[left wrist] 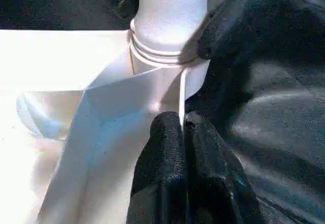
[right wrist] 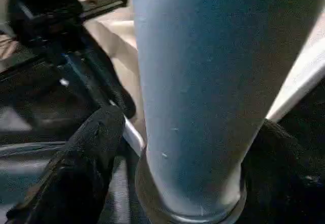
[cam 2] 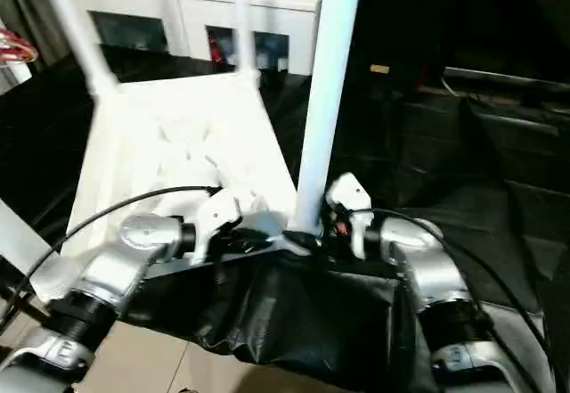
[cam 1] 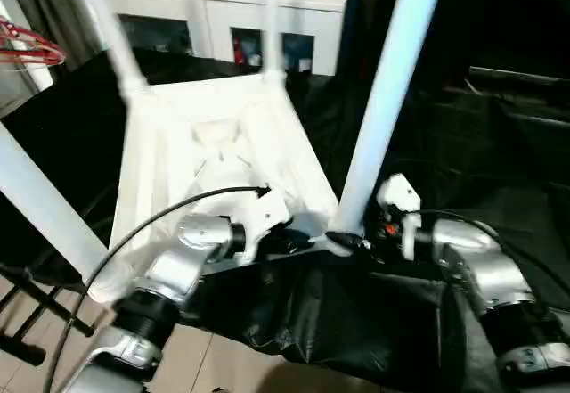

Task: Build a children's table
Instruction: Rotate leg to tighten

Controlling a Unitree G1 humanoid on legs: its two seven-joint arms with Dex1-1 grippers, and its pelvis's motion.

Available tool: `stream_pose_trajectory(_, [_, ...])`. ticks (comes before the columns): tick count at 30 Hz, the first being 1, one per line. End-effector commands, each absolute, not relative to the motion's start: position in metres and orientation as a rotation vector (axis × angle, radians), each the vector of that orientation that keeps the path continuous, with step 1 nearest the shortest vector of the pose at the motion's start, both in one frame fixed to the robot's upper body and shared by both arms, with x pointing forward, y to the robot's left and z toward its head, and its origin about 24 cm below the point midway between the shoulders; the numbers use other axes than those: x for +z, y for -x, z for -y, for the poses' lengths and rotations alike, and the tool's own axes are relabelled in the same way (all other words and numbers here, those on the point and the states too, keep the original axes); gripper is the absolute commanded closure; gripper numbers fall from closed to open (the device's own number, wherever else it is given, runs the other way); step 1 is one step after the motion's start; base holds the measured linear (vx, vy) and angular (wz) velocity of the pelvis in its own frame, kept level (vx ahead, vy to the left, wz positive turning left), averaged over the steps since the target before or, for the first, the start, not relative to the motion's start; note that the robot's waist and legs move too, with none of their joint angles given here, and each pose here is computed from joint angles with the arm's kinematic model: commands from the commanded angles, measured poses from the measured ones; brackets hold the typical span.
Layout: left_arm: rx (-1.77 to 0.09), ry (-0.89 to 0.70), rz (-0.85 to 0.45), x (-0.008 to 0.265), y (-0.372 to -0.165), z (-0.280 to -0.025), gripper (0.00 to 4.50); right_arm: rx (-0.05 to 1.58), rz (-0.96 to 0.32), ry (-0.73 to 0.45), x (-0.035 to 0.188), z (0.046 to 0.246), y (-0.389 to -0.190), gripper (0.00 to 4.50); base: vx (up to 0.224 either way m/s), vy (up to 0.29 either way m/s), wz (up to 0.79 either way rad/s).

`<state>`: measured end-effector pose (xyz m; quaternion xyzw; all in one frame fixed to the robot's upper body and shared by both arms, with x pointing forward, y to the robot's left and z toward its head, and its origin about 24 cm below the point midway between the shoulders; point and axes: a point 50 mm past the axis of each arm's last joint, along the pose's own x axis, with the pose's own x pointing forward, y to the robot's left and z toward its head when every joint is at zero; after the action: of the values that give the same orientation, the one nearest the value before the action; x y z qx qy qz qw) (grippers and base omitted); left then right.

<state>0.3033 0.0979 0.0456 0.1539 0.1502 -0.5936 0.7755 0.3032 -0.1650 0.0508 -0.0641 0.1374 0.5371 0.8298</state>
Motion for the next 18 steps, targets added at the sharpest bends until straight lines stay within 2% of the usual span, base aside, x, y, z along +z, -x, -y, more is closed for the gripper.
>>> stream_pose_trajectory(1, [-1.344,-0.347,-0.217,0.066,-0.307,-0.096,4.50,1.240,-0.319,0.147,0.051,0.166,-0.297,1.06,0.000,0.000,0.00])
stream_pose_trajectory(2, [-1.346,-0.348,-0.218,0.067,-0.307,-0.096,4.50,1.242,-0.320,0.148,0.052,0.166,-0.297,1.27,0.000,0.000,0.00])
stream_pose_trajectory(10, [-1.381,-0.363,-0.246,0.068,-0.306,-0.110,4.50,1.302,-0.341,0.179,0.054,0.169,-0.296,1.81,0.000,0.000,0.00])
stream_pose_trajectory(11, [-1.382,-0.362,-0.246,0.068,-0.306,-0.110,4.50,1.307,-0.340,0.177,0.054,0.169,-0.296,2.08,0.000,0.000,0.00])
stream_pose_trajectory(18, [-1.389,-0.354,-0.245,0.067,-0.305,-0.109,4.50,1.336,-0.344,0.167,0.052,0.166,-0.293,2.36,0.000,0.000,0.00])
